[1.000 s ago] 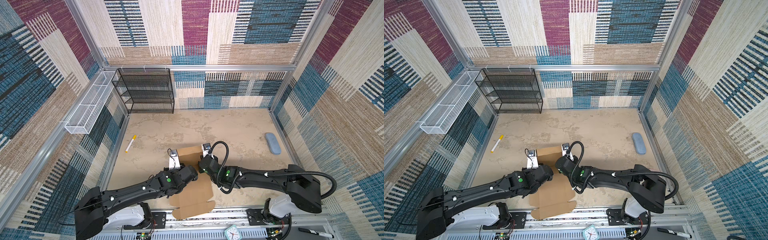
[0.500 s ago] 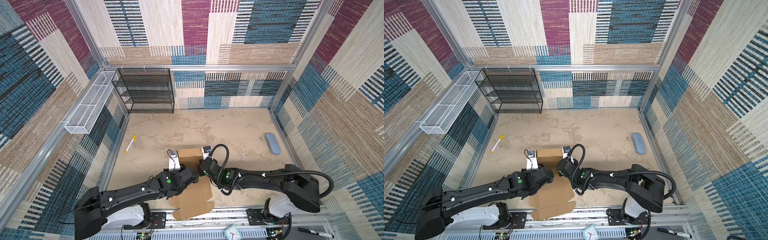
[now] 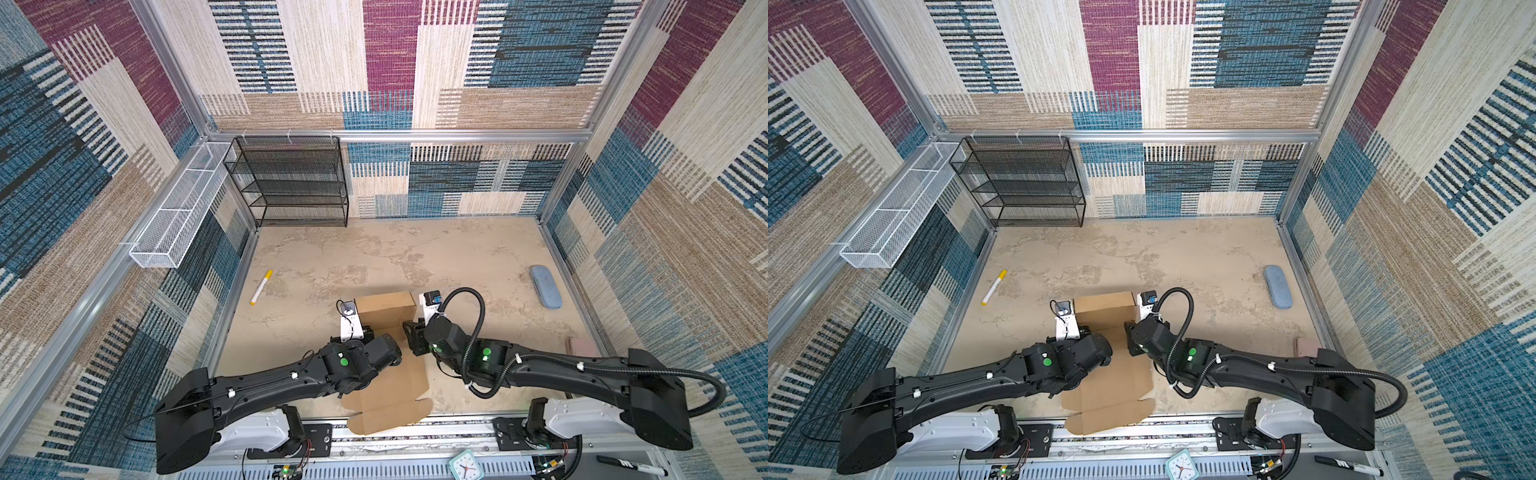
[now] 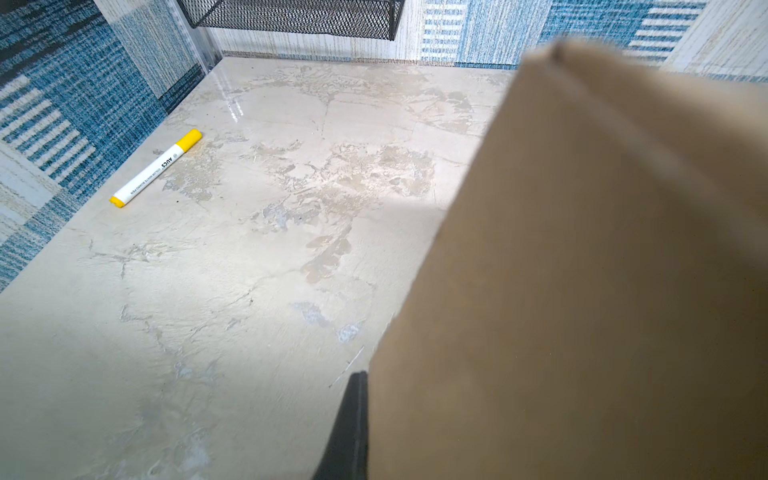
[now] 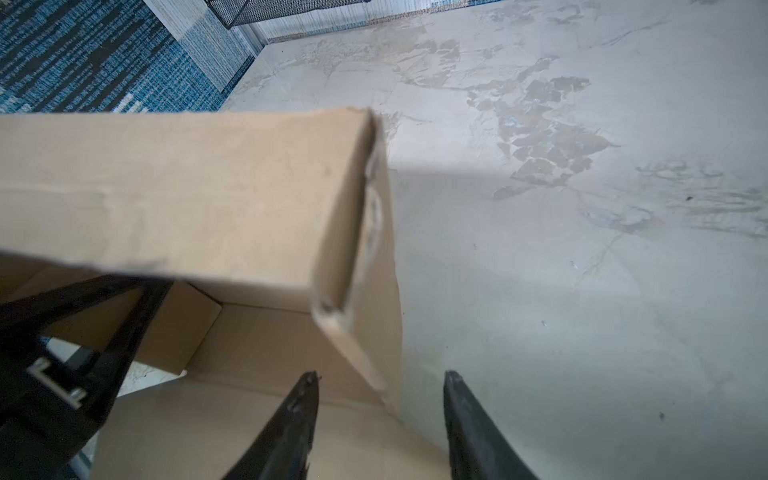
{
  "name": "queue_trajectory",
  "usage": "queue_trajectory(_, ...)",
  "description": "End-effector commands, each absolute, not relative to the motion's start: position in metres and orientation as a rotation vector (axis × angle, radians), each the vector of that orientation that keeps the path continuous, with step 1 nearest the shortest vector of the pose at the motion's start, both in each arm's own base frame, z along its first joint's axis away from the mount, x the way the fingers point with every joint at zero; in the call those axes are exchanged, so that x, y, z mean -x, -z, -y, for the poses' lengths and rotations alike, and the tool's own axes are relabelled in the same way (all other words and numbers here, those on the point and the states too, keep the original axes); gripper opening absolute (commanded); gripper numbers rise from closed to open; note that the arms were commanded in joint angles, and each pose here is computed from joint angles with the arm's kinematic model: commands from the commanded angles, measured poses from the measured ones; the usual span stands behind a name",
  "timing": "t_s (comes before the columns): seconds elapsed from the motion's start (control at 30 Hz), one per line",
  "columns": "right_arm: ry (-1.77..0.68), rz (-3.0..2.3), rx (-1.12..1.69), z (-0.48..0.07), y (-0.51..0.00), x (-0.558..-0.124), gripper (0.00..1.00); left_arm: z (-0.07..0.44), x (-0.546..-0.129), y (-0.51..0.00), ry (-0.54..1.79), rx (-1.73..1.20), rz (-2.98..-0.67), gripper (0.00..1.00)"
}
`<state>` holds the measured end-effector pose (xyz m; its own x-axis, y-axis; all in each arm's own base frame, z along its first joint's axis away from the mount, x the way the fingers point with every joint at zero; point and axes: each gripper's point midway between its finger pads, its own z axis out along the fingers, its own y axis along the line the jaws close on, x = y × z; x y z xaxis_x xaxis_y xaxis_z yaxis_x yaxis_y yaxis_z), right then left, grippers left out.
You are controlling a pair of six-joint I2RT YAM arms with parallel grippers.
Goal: Fold the paper box
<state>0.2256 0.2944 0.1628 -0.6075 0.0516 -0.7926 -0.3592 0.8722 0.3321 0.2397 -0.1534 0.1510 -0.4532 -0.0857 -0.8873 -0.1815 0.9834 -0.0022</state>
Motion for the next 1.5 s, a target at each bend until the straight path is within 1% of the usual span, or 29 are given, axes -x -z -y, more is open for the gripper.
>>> queue_trajectory(0.0, -0.601, -2.193, 0.209, -0.278, -0.165, -0.213, 0.52, 0.153, -0.245, -0.156, -0.12, 0.198, -1.995, 0.0)
queue_trajectory(0.1, -0.638, -2.16, 0.175, -0.263, -0.186, -0.207, 0.52, 0.157, -0.248, -0.155, -0.11, 0.178, -1.984, 0.0)
queue_trajectory(0.2, -0.669, -2.084, 0.121, -0.247, -0.22, -0.207, 0.51, 0.16, -0.251, -0.151, -0.098, 0.152, -1.981, 0.0)
queue_trajectory(0.33, -0.642, -1.997, 0.06, -0.237, -0.259, -0.219, 0.45, 0.167, -0.254, -0.151, -0.059, 0.123, -1.961, 0.0)
queue_trajectory(0.43, -0.702, -1.983, 0.096, -0.257, -0.278, -0.235, 0.42, 0.171, -0.256, -0.149, -0.03, 0.096, -1.945, 0.0)
queue_trajectory(0.57, -0.851, -1.954, 0.132, -0.295, -0.303, -0.255, 0.37, 0.178, -0.257, -0.147, 0.009, 0.049, -1.923, 0.0)
queue_trajectory(0.63, -0.923, -1.954, 0.172, -0.316, -0.307, -0.26, 0.36, 0.181, -0.258, -0.145, 0.024, 0.03, -1.912, 0.0)
queue_trajectory(0.7, -0.937, -1.995, 0.19, -0.332, -0.296, -0.265, 0.35, 0.181, -0.258, -0.143, 0.017, 0.023, -1.912, 0.0)
queue_trajectory(0.83, -1.021, -2.016, 0.163, -0.34, -0.27, -0.261, 0.31, 0.178, -0.257, -0.139, 0.015, 0.025, -1.909, 0.0)
queue_trajectory(0.93, -1.017, -2.047, 0.128, -0.334, -0.248, -0.259, 0.29, 0.175, -0.257, -0.136, 0.016, 0.032, -1.912, 0.0)
queue_trajectory(1.2, -0.994, -2.098, 0.073, -0.324, -0.209, -0.255, 0.25, 0.177, -0.26, -0.128, 0.006, 0.021, -1.917, 0.0)
queue_trajectory(1.33, -0.97, -2.097, 0.063, -0.32, -0.206, -0.257, 0.25, 0.178, -0.26, -0.123, 0.012, 0.02, -1.912, 0.0)
queue_trajectory(1.47, -0.956, -2.105, 0.073, -0.32, -0.204, -0.258, 0.25, 0.179, -0.261, -0.121, 0.017, 0.015, -1.908, 0.19)
